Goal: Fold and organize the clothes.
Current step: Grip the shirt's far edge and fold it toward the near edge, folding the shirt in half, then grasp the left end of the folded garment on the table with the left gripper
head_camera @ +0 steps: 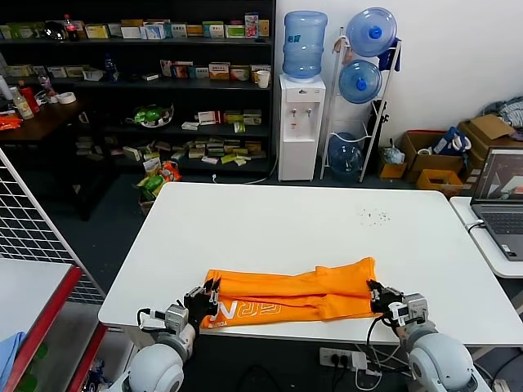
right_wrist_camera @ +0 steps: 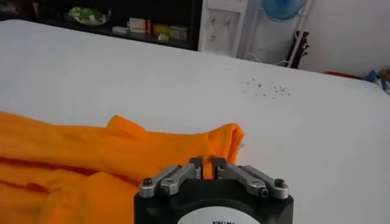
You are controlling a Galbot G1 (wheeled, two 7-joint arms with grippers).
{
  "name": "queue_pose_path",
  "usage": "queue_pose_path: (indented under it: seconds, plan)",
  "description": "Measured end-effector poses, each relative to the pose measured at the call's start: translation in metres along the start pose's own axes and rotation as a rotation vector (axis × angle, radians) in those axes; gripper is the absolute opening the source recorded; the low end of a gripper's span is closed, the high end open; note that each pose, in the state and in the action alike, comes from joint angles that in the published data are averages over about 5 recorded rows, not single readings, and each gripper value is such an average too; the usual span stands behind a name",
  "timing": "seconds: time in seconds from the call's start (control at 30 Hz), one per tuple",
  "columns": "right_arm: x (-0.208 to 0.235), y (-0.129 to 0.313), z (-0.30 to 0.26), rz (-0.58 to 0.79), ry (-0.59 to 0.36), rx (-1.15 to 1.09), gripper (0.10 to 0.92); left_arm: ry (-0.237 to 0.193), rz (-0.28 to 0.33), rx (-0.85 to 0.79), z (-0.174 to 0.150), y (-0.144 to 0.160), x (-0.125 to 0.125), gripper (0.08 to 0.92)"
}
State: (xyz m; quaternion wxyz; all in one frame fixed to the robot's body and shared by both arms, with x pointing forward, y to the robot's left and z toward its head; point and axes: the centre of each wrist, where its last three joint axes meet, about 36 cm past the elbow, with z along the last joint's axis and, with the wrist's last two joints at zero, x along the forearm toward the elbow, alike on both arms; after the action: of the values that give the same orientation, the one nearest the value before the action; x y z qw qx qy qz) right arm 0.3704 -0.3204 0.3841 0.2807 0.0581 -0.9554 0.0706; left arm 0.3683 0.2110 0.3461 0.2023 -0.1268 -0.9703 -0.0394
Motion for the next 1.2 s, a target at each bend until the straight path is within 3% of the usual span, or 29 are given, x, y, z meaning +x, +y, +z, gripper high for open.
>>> queue_pose_path:
  seconds: [0.27,0.5,0.6,0.9,1.2]
  plan:
    - [0.009,0.006,0.004,-0.008,0.006,0.003,0.527,0.01,-0.024,0.027,0.003,0.004,0.001,0.508]
    - [0.016,0.009,0.005,-0.011,0.006,0.007,0.734,0.071,-0.04,0.093,0.007,0.005,-0.003,0.713]
    - [0.019,0.01,0.006,-0.012,0.005,0.008,0.798,0.097,-0.037,0.127,0.008,0.005,-0.005,0.743]
    - [0.026,0.014,0.008,-0.016,0.0,0.012,0.823,0.143,-0.015,0.187,0.011,0.002,-0.004,0.503]
    - [0.03,0.018,0.007,-0.014,-0.02,0.012,0.823,0.146,-0.008,0.2,0.008,0.006,-0.006,0.243]
